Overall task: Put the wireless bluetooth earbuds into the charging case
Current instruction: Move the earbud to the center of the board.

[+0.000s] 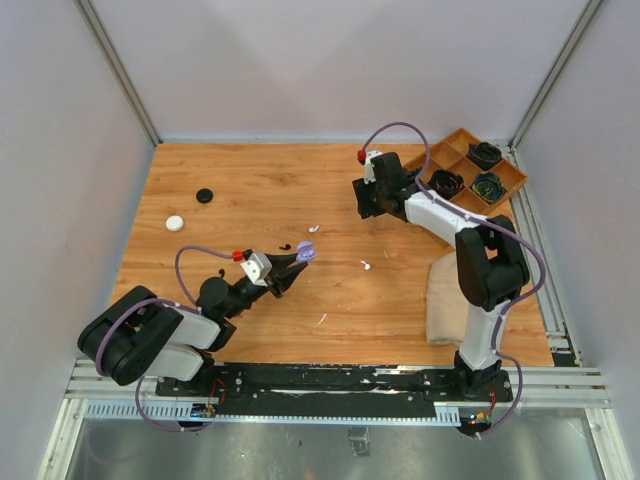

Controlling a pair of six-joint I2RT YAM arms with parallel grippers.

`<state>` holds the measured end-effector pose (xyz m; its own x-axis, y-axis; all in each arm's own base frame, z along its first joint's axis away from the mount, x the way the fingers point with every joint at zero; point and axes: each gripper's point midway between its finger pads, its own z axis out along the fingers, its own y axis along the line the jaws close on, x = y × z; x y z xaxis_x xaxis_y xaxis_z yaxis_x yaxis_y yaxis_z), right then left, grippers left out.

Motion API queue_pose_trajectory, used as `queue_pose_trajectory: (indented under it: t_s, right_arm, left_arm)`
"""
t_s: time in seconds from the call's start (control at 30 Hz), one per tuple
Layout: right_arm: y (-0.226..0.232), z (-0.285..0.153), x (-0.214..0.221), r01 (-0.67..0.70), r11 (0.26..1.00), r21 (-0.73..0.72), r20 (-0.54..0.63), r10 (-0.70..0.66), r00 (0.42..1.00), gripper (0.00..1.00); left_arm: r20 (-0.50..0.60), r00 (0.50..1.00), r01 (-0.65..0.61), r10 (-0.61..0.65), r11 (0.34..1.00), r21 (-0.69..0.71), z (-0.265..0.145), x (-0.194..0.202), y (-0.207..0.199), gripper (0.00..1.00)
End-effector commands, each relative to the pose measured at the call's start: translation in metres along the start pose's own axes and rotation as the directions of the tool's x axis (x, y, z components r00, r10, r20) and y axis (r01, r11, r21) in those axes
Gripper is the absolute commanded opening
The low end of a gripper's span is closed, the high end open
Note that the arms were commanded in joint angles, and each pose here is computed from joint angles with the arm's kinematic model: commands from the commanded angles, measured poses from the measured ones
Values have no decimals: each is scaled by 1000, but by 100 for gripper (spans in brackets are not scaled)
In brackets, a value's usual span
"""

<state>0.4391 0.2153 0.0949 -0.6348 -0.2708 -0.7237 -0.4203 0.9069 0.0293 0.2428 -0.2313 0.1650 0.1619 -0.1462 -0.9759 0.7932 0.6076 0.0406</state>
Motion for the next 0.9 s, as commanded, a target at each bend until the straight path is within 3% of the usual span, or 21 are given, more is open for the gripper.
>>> queue_pose_trajectory:
  t_s: [0.0, 0.53, 0.87]
  right_arm:
    - [-25, 22, -3, -64, 997, 44, -18, 65, 998, 47]
    - [-27, 82, 15, -109, 994, -5, -107, 108, 988, 37]
    - [-24, 74, 39, -116, 993, -5, -208, 113, 972, 24]
  left_arm:
    - [217, 971, -100, 101, 995, -18, 1, -55, 2, 0]
    - [212, 972, -104, 103, 995, -7, 2, -53, 1, 0]
    - [215, 970, -111, 110, 994, -8, 2, -54, 1, 0]
